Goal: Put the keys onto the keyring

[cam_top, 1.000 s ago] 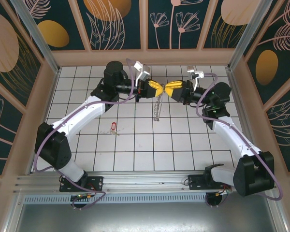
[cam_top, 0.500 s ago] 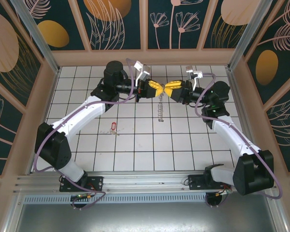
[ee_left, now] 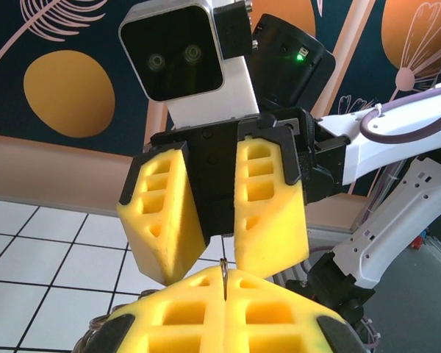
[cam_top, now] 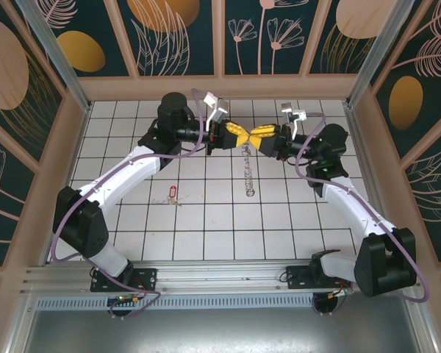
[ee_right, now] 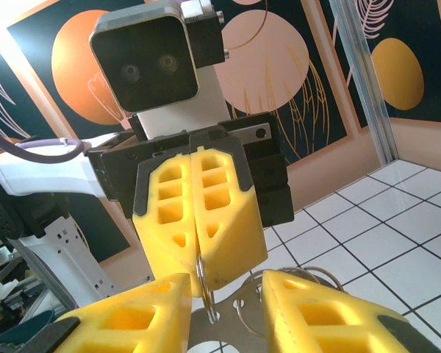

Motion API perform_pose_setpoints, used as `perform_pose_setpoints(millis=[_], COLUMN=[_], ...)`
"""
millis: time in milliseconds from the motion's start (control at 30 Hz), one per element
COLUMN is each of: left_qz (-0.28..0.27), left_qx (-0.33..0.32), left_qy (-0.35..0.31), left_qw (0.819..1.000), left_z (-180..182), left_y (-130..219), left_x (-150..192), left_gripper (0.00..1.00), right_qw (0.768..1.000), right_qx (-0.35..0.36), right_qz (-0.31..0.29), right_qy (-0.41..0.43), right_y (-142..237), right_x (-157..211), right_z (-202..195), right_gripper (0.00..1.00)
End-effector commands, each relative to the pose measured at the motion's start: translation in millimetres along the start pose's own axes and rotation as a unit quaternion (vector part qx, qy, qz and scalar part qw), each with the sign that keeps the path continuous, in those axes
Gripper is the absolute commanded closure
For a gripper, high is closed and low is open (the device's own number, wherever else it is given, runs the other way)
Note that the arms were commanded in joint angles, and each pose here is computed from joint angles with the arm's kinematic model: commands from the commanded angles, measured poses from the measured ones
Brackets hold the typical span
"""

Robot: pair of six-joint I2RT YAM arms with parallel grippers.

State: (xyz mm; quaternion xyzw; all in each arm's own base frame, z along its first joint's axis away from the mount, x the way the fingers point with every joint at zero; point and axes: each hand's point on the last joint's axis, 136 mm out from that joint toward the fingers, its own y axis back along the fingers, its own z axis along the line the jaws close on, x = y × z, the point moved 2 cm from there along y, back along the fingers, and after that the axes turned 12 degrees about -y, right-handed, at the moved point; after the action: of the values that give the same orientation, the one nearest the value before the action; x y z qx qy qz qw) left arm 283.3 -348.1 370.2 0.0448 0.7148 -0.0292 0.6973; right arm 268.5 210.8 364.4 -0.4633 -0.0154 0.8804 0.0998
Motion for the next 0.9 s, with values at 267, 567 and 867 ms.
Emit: perform_pose_setpoints(millis=[267, 567, 867], left_qz=[-0.022, -0.022, -0.033], left_qx=[0.013, 0.014, -0.034], left_qy=[-0.032, -0.03, -0.033], left_qw=[0.999, 0.999, 0.998], left_z=[-5, -5, 5], left_y=[2, 1, 5], left_x=[-21, -21, -27], left_gripper=[1.0, 1.0, 0.96], right_qw=[0.999, 0.999, 1.0], right_qx=[-0.019, -0.025, -0.006], right_qz=[-0.002, 0.004, -0.007], right_qy=[0.027, 0.026, 0.029], right_y=[-2, -7, -4], right_x=[-2, -1, -3], right_z=[11, 11, 4], right_gripper=[0.82, 0.79, 1.0])
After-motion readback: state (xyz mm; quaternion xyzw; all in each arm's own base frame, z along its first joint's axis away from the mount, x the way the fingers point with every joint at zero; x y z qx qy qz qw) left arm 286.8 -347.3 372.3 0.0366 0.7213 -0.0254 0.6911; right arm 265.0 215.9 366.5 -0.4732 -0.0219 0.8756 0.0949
